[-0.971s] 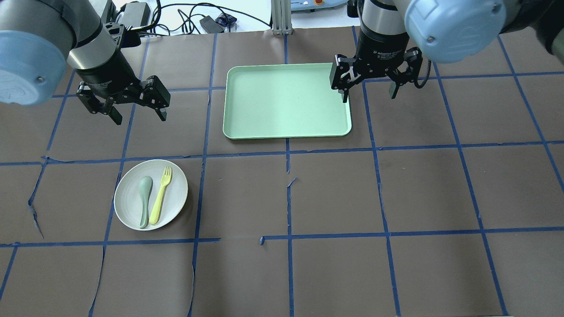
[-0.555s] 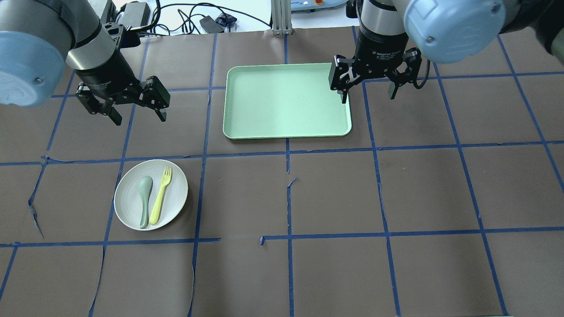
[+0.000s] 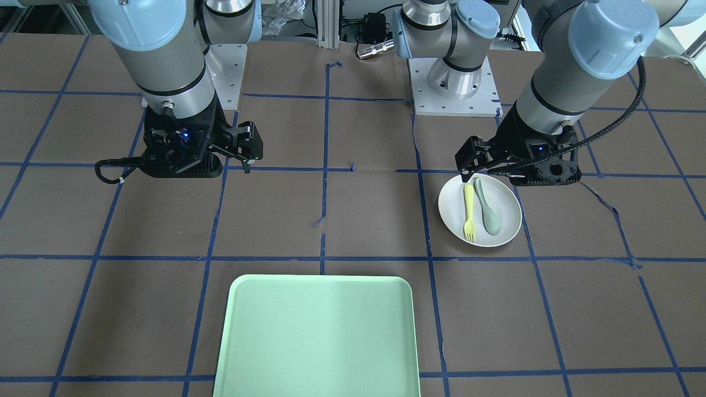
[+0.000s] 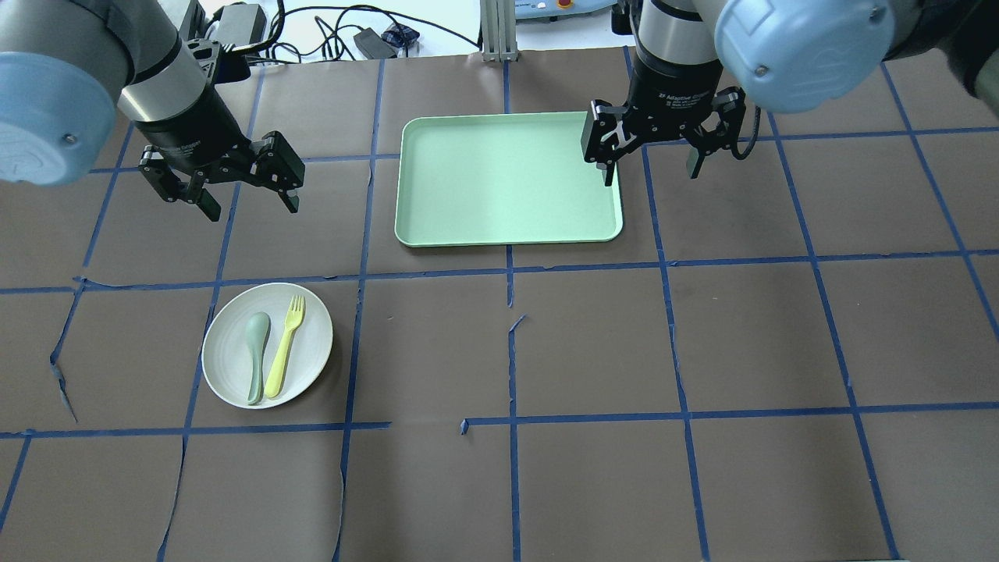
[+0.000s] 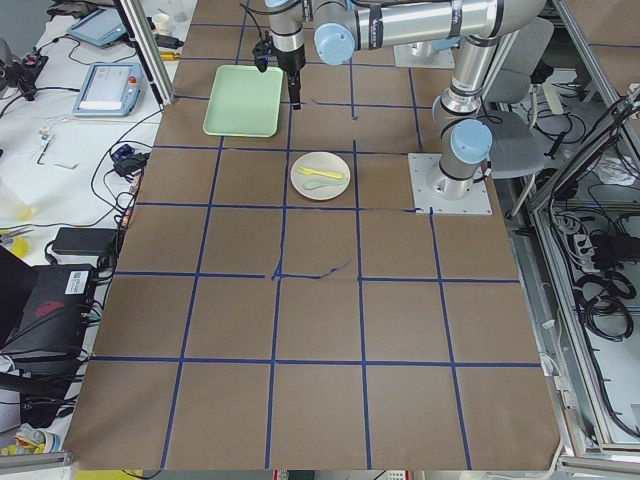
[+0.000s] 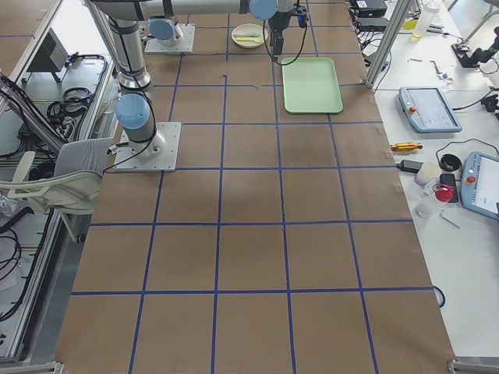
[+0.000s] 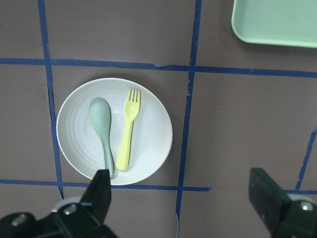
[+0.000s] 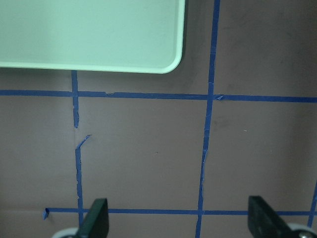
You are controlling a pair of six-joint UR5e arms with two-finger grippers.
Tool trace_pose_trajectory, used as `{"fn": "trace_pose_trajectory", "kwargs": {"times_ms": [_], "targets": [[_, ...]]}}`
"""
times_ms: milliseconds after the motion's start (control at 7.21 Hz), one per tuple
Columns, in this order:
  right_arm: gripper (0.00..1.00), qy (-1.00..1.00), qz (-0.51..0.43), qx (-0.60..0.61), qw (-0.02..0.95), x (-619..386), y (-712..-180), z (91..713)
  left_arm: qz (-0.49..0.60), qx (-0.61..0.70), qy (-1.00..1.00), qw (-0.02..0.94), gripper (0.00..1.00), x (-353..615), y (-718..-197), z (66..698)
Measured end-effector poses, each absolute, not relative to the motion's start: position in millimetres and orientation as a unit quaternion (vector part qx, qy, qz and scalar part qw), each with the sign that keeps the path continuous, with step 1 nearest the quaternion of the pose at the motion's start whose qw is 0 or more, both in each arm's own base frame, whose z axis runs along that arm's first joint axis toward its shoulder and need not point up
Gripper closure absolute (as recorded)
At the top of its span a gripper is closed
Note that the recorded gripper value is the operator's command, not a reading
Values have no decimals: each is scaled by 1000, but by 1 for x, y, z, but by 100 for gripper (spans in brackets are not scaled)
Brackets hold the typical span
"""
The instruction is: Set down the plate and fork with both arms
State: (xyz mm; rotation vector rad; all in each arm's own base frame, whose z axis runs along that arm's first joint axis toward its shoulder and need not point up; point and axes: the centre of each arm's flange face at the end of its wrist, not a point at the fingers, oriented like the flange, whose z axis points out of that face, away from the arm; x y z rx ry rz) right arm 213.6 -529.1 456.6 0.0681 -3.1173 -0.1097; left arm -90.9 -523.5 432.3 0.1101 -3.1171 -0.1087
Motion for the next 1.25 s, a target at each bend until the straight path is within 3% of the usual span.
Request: {"fn": "trace_pose_trajectory", "kwargs": {"times_ms": [1248], "targets": [[0, -999, -39, 17, -2, 216, -529, 453, -19, 42, -999, 9, 0, -105, -525, 433]]}}
